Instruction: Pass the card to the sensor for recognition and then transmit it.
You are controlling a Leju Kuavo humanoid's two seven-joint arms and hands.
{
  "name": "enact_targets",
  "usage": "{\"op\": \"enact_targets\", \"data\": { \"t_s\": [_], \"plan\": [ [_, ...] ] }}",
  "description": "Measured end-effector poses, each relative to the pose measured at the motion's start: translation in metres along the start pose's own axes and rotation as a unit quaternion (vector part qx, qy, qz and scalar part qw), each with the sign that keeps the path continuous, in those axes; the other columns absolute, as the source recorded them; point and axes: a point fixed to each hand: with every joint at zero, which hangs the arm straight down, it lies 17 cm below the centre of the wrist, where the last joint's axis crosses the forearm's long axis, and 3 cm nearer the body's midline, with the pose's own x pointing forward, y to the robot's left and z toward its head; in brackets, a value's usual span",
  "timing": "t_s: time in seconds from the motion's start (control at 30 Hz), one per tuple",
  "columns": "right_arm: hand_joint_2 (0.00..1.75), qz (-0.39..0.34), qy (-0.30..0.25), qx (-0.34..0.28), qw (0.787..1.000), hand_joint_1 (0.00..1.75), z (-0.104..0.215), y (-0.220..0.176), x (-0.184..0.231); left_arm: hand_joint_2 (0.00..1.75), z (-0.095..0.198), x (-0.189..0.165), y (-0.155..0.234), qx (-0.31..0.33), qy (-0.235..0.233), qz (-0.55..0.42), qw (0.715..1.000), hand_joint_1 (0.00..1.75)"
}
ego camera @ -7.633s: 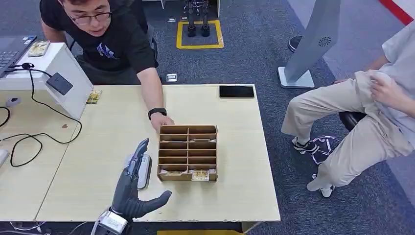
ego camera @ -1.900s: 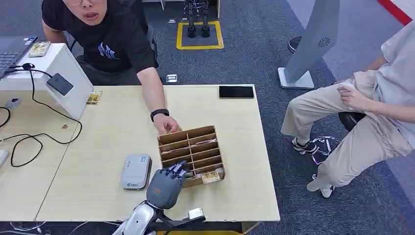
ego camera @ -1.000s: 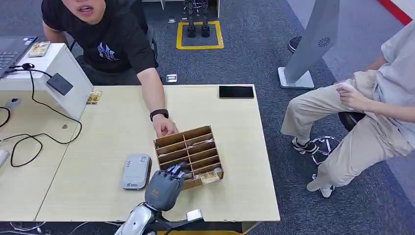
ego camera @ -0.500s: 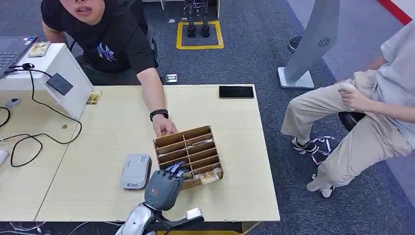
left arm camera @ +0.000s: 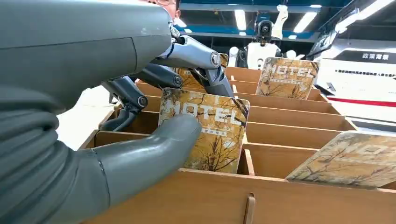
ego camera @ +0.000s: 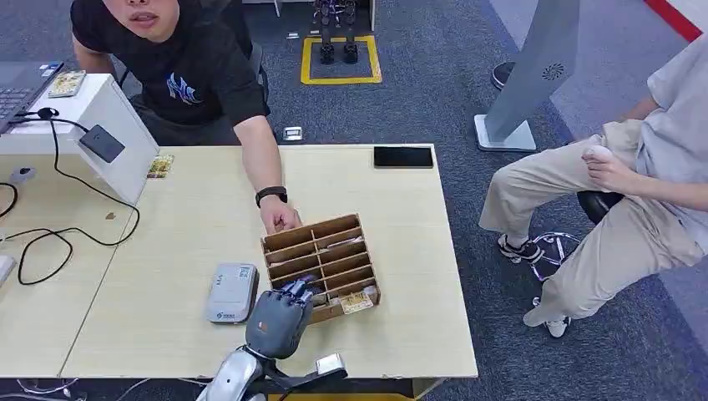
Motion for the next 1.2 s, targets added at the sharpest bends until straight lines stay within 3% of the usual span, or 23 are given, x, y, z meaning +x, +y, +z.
{"op": "enact_targets", "data": {
  "t_s": [0.7, 1.2],
  "plan": [
    [1.75, 0.012, -0.003, -0.007, 1.000, 0.00, 0.000, -0.002, 0.000, 1.75, 0.010, 0.008, 0.012, 0.019, -0.001, 0.017, 1.000, 1.75],
    [1.75, 0.012, -0.002, -0.011, 1.000, 0.00, 0.000, -0.004, 0.000, 1.75, 0.002, 0.007, 0.039, 0.070, 0.012, 0.052, 0.996, 1.75]
  ]
}}
